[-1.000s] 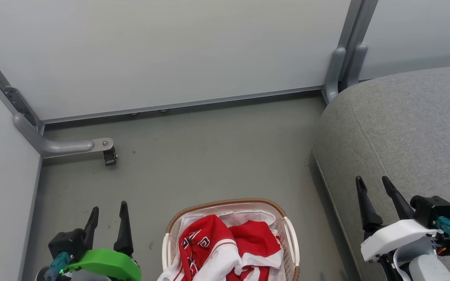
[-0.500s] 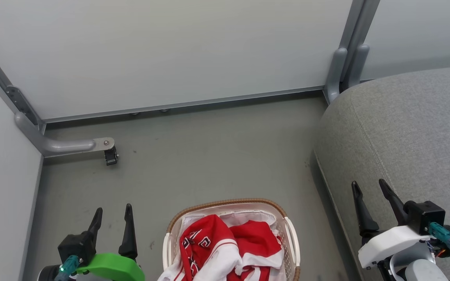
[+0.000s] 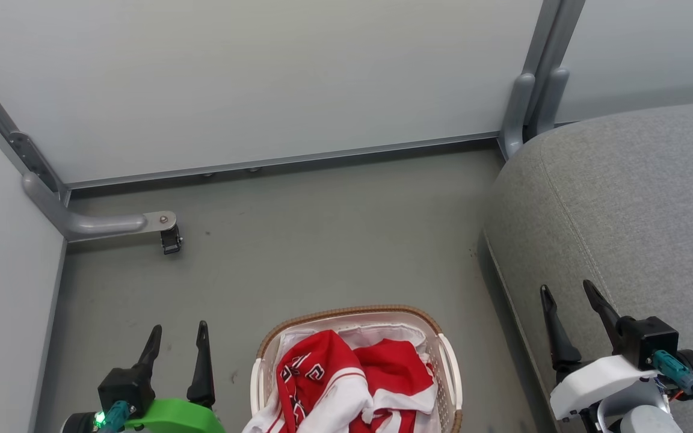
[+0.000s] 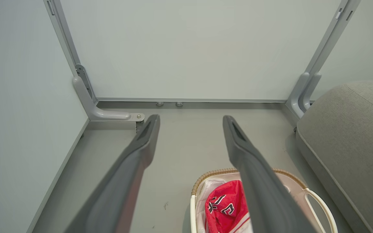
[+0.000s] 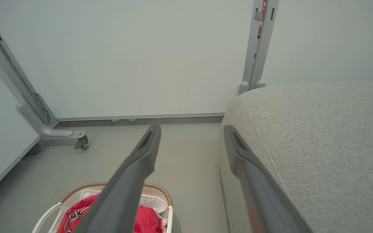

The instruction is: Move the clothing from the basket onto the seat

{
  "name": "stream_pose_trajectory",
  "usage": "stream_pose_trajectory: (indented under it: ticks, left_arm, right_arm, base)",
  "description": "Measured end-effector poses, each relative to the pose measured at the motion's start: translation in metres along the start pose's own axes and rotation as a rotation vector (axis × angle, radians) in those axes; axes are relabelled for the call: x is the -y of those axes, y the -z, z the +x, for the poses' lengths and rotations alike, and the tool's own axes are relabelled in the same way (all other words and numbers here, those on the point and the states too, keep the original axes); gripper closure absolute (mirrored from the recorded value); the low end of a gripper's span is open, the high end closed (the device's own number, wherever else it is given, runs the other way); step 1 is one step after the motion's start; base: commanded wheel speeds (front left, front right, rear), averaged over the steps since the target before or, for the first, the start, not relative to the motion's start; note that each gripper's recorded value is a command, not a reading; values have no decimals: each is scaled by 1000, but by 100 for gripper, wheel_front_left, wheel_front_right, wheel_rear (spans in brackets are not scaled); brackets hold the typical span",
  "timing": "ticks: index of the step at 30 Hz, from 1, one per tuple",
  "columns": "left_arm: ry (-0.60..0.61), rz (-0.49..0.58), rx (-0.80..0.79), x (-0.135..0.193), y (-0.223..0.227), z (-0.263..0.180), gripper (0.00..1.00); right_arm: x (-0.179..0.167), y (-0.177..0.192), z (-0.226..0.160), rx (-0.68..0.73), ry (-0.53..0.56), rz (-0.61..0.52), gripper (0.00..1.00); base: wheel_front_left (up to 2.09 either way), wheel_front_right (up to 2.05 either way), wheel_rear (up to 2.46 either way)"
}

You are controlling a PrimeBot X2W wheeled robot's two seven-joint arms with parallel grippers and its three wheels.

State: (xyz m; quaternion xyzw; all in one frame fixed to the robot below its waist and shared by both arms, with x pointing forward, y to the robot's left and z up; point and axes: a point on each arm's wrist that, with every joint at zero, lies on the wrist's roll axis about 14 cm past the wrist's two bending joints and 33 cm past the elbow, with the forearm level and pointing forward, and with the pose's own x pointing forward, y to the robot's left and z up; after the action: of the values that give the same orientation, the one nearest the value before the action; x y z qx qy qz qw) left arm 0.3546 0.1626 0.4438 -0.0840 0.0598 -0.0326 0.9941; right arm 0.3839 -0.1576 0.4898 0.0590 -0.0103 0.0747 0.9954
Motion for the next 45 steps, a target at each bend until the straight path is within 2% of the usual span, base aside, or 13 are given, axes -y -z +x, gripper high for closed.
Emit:
stream_pose_trajectory:
  ticks: [10, 20, 30, 45]
  left_arm:
    - [49, -15, -72, 15, 22, 14, 0]
    - [167, -50, -212, 53, 66, 50, 0]
    - [274, -46, -400, 91, 131, 81, 0]
    - [323, -15, -725, 107, 246, 90, 0]
  right_arm:
    - [-1, -1, 17, 10, -13, 6, 0]
    - [7, 12, 45, -15, -13, 16, 0]
    - [22, 36, 69, -57, 6, 26, 0]
    - [20, 68, 100, -85, -20, 37, 0]
  base:
    - [0, 0, 0]
    - [0, 0, 0]
    - [0, 0, 0]
    - [0, 0, 0]
